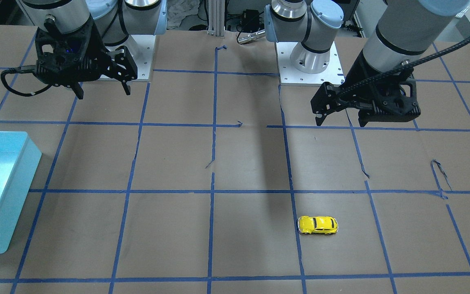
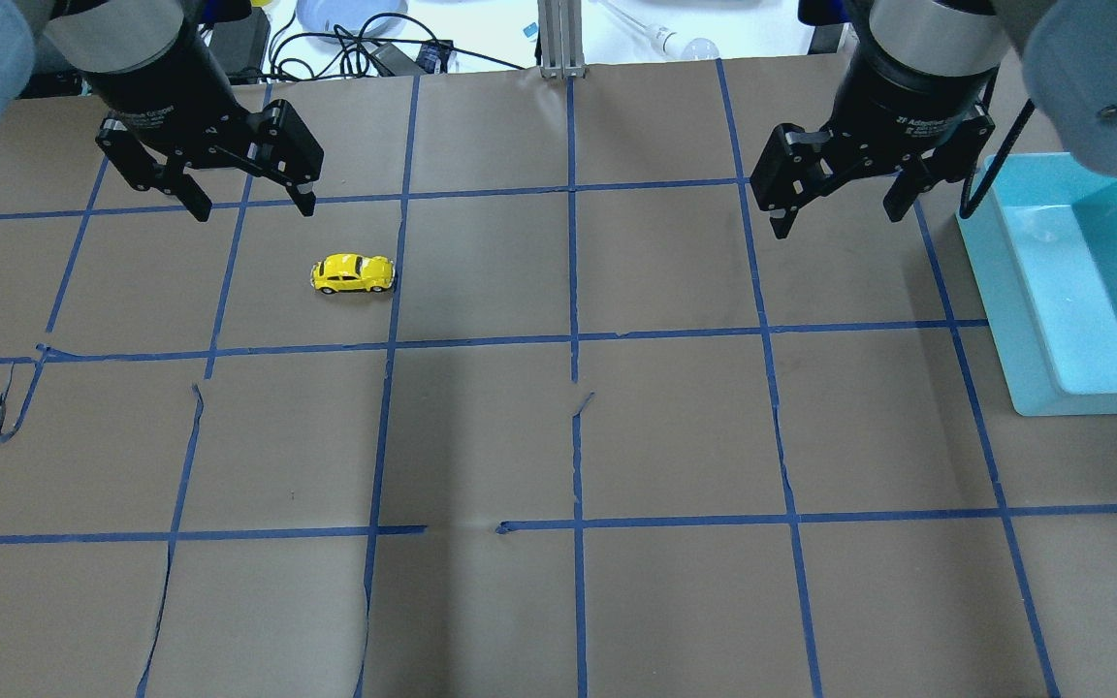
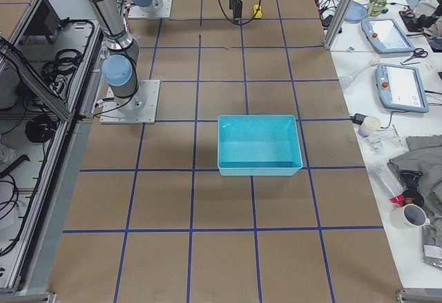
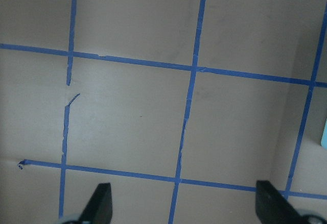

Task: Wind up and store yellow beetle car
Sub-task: 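Lower the left gripper down over the yellow beetle car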

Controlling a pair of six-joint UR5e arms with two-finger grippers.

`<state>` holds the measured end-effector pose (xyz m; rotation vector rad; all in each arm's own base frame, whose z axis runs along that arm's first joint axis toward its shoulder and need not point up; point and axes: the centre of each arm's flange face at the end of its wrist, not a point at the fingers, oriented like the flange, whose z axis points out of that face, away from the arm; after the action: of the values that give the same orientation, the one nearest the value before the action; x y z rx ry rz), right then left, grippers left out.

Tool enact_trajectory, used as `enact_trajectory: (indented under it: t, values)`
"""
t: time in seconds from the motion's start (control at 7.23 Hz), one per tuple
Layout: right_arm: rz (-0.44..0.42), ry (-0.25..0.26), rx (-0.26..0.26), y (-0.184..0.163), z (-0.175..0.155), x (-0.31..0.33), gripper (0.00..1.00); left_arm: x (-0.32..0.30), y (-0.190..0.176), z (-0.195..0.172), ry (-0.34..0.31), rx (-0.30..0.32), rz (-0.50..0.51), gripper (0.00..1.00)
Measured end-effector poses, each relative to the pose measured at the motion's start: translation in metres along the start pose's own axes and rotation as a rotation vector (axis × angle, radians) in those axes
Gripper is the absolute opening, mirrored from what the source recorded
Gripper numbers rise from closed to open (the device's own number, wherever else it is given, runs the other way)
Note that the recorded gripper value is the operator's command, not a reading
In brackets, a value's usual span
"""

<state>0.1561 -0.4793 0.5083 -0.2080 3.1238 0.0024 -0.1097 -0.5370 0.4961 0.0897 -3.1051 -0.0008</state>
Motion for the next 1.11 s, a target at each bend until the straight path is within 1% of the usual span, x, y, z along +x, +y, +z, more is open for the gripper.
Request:
enact_trajectory:
  t: [0.41, 0.55, 0.69, 0.97, 1.11]
  values:
    - [-0.001, 0.000, 0.000, 0.000, 0.000, -0.001, 1.00, -0.003, -0.010, 0.015, 0.000, 0.029, -0.389, 1.00]
    - [-0.001, 0.000, 0.000, 0.000, 0.000, -0.001, 1.00, -0.005, -0.015, 0.028, 0.005, 0.053, -0.490, 1.00]
    - [-0.001, 0.000, 0.000, 0.000, 0.000, 0.000, 1.00, -0.007, -0.018, 0.045, 0.010, 0.062, -0.613, 1.00]
    - [0.000, 0.000, 0.001, 0.000, 0.000, 0.000, 1.00, -0.010, -0.024, 0.087, 0.006, 0.032, -0.896, 1.00]
    - [0.000, 0.000, 0.001, 0.000, 0.000, 0.000, 1.00, -0.012, -0.035, 0.110, 0.006, 0.023, -1.014, 1.00]
